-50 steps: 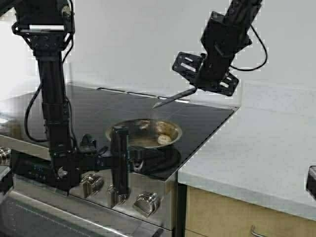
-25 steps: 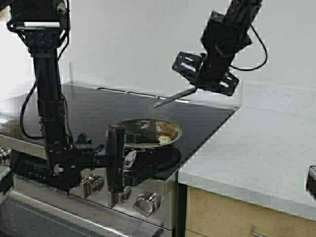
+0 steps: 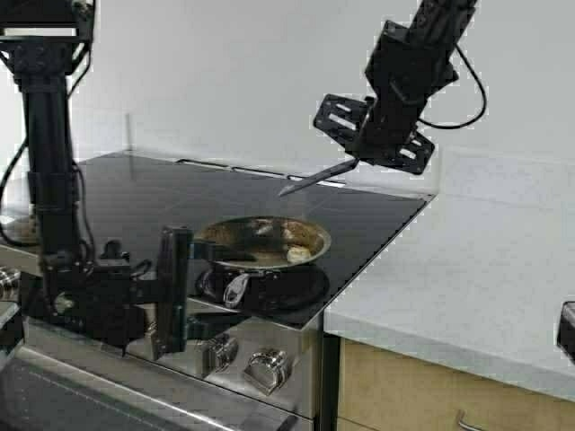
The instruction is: Add oil to the pan and cook the shrimp and serve it
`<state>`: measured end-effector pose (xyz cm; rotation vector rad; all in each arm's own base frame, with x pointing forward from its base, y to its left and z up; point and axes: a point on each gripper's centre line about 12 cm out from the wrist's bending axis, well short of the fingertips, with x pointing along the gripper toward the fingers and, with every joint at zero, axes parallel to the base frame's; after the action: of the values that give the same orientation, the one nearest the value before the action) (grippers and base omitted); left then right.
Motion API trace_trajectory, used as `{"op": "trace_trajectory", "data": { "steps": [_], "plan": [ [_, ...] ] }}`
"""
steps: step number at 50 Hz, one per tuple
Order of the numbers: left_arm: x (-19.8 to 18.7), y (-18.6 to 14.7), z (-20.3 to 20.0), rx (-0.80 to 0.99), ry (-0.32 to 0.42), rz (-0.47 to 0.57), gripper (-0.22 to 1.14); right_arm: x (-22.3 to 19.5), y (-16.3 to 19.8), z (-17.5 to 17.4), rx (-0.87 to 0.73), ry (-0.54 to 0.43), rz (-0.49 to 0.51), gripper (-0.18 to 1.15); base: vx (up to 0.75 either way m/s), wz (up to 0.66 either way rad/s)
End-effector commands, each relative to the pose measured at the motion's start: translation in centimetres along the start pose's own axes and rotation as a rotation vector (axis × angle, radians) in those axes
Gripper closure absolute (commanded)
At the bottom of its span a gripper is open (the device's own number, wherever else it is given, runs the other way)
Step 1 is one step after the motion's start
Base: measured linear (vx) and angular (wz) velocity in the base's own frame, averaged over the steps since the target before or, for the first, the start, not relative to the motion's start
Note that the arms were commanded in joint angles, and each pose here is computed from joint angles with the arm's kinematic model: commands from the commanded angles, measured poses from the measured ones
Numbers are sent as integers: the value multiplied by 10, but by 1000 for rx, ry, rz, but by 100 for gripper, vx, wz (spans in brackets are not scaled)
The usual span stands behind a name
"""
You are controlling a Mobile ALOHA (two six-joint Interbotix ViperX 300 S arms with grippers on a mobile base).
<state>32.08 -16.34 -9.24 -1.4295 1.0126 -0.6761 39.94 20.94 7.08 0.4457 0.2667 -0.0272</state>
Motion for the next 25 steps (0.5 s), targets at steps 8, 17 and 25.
{"op": "trace_trajectory", "data": {
  "steps": [8, 17, 25],
  "plan": [
    [-45, -24, 23, 64, -124, -10, -10, -3, 14, 22, 30, -51, 34, 90, 0, 0],
    [-77, -39, 35, 98, -210, -4, -7, -4, 14, 21, 27, -50, 33, 90, 0, 0],
    [-77, -53, 36, 137, -210, 6, 21, -5, 13, 21, 19, -48, 31, 90, 0, 0]
  ]
}}
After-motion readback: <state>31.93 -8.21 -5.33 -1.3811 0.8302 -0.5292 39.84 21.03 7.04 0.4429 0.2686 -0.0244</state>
